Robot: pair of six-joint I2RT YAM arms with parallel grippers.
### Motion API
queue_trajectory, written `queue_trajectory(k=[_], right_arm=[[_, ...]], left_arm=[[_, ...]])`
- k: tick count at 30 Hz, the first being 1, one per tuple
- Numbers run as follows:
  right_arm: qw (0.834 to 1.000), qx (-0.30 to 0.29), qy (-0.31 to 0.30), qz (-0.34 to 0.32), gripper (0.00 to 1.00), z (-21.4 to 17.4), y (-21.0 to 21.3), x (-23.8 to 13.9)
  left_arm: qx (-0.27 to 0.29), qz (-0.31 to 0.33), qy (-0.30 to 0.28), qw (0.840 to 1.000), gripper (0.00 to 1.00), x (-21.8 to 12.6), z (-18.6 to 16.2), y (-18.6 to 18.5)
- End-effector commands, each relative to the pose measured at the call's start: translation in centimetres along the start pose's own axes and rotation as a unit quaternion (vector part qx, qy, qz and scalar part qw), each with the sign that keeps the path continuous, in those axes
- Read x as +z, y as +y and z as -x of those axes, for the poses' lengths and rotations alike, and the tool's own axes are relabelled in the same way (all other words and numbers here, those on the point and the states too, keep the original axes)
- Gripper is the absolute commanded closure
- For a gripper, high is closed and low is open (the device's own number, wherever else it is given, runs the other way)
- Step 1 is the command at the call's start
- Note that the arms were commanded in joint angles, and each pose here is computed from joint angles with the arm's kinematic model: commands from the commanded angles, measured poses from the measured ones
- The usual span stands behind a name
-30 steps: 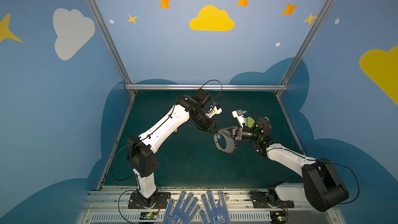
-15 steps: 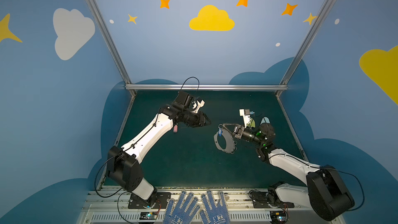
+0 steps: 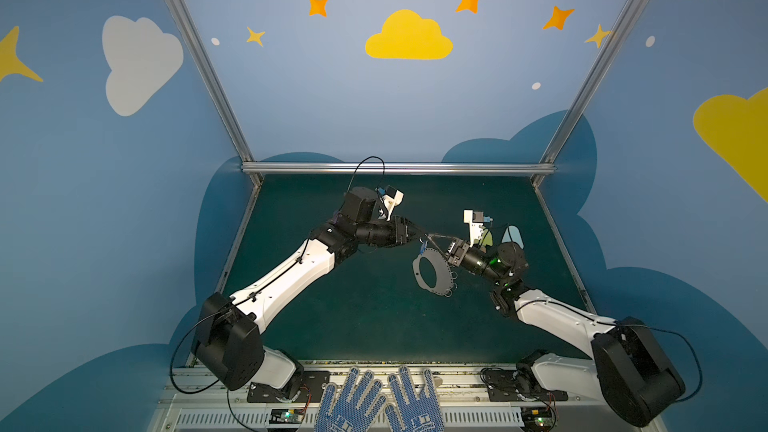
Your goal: Put the keys on the keyring
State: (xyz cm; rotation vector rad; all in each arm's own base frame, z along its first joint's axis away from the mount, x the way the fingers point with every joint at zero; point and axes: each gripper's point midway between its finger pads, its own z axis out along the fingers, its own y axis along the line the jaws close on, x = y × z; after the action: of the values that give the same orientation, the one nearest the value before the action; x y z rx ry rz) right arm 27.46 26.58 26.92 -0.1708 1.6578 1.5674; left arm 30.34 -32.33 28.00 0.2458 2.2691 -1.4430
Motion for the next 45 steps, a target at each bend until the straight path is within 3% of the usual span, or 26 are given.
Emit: queue_trajectory(k=[1, 8, 21, 26, 27, 29, 31, 35, 45], right_arm=[[0.999, -0.024, -0.023, 0.019, 1.0, 1.3, 1.6, 0.3], [0.999, -0.031, -0.041, 0.007, 1.0, 1.8, 1.5, 0.0], [0.998, -0.046, -0.046, -0.004, 1.0, 1.7, 1.6, -0.5], [0.998, -0.047, -0.03, -0.005, 1.0, 1.2, 1.6, -0.5], [0.999, -0.046, -0.026, -0.007, 0.99, 1.0, 1.5, -0.5], [0.999, -0.043, -0.014, -0.023, 0.81, 0.7, 0.9, -0.8], [0.998, -0.052, 0.002, -0.036, 0.71, 0.4, 0.7, -1.2], [0.996, -0.068, 0.035, -0.053, 0.67, -0.5, 0.6, -2.0], [0.997, -0.044, 0.065, -0.011, 0.64, -0.7, 1.1, -1.7]], left_arm=[[0.01, -0.019, -0.007, 1.0, 0.63, 0.3, 0.7, -1.1], [0.013, -0.015, 0.008, 1.0, 0.63, 0.9, 0.0, -1.3], [0.024, -0.007, 0.006, 1.0, 0.93, 0.9, 0.1, -1.5], [0.034, 0.001, 0.012, 0.999, 0.96, 0.8, 0.0, -1.5], [0.036, 0.007, 0.014, 0.999, 0.96, 0.7, 0.0, -1.3], [0.042, 0.041, 0.022, 0.998, 0.96, 0.4, 0.0, -0.6], [0.049, 0.086, 0.037, 0.994, 0.96, 0.0, -0.1, 0.4], [0.051, 0.102, 0.086, 0.99, 0.96, 0.1, -1.0, 0.9], [0.038, 0.096, 0.151, 0.983, 0.96, 0.4, -2.3, 0.5]])
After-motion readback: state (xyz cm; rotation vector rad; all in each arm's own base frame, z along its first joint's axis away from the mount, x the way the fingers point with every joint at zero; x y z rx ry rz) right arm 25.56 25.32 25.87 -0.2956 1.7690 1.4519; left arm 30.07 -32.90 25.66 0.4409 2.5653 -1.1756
